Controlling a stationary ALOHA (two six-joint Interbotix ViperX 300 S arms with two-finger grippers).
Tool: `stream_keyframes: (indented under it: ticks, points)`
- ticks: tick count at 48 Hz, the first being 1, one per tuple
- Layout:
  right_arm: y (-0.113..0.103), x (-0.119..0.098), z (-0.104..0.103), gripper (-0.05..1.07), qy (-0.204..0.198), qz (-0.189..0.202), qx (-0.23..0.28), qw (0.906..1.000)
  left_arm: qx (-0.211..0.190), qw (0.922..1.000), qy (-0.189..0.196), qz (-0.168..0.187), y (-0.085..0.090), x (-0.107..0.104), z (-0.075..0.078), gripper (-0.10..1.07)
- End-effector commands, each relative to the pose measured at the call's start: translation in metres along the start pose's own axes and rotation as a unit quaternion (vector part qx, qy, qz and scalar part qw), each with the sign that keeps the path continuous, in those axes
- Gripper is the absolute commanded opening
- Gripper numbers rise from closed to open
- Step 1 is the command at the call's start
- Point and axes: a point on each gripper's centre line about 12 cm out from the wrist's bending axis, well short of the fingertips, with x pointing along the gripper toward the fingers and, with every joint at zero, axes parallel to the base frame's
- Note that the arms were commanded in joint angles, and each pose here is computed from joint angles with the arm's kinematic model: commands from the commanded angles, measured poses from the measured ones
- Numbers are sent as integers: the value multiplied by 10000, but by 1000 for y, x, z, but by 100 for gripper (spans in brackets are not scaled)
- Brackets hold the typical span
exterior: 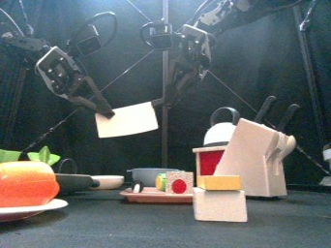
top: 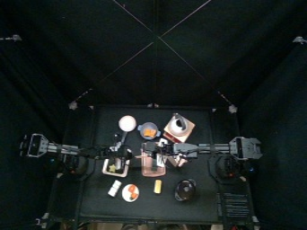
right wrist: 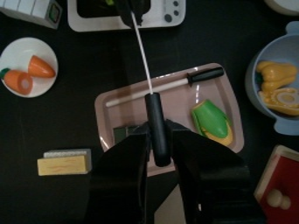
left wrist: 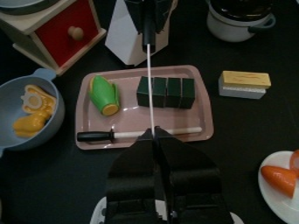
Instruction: Grab cleaver
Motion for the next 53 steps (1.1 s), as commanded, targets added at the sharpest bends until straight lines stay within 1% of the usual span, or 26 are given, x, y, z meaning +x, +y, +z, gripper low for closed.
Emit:
stream_keyframes:
  ticks: [1, 7, 12, 20, 26, 32, 38, 42, 46, 53]
  points:
    - [0, -12, 8, 49, -80, 42, 110, 9999, 40, 9999, -156, 32, 1, 3, 9, 29]
    - [1, -9, 0, 40, 99, 126, 275, 9995, 85, 9994, -302, 121, 2, 9, 8, 29]
    - [3, -5, -8, 36, 227, 231, 438, 9985, 139, 9978, -601, 253, 5, 14, 12, 29]
    - [6, 0, -19, 36, 338, 326, 566, 9973, 299, 9940, -970, 403, 6, 27, 9, 29]
    - [6, 0, -26, 36, 396, 364, 637, 9965, 363, 9925, -1084, 444, 3, 39, 4, 29]
    - [6, -1, -35, 36, 439, 401, 708, 9957, 379, 9917, -1119, 501, 3, 50, -3, 29]
    - [4, -4, -42, 36, 363, 423, 797, 9953, 401, 9913, -1136, 532, 2, 57, -9, 29]
    - [0, -7, -43, 36, 174, 425, 874, 9951, 391, 9918, -1086, 547, 2, 61, -13, 29]
    - [-1, -11, -42, 36, -2, 432, 894, 9951, 346, 9917, -1109, 554, 2, 64, -11, 31]
    - [-1, -12, -43, 36, -63, 437, 903, 9949, 273, 9909, -1201, 538, 2, 66, -4, 45]
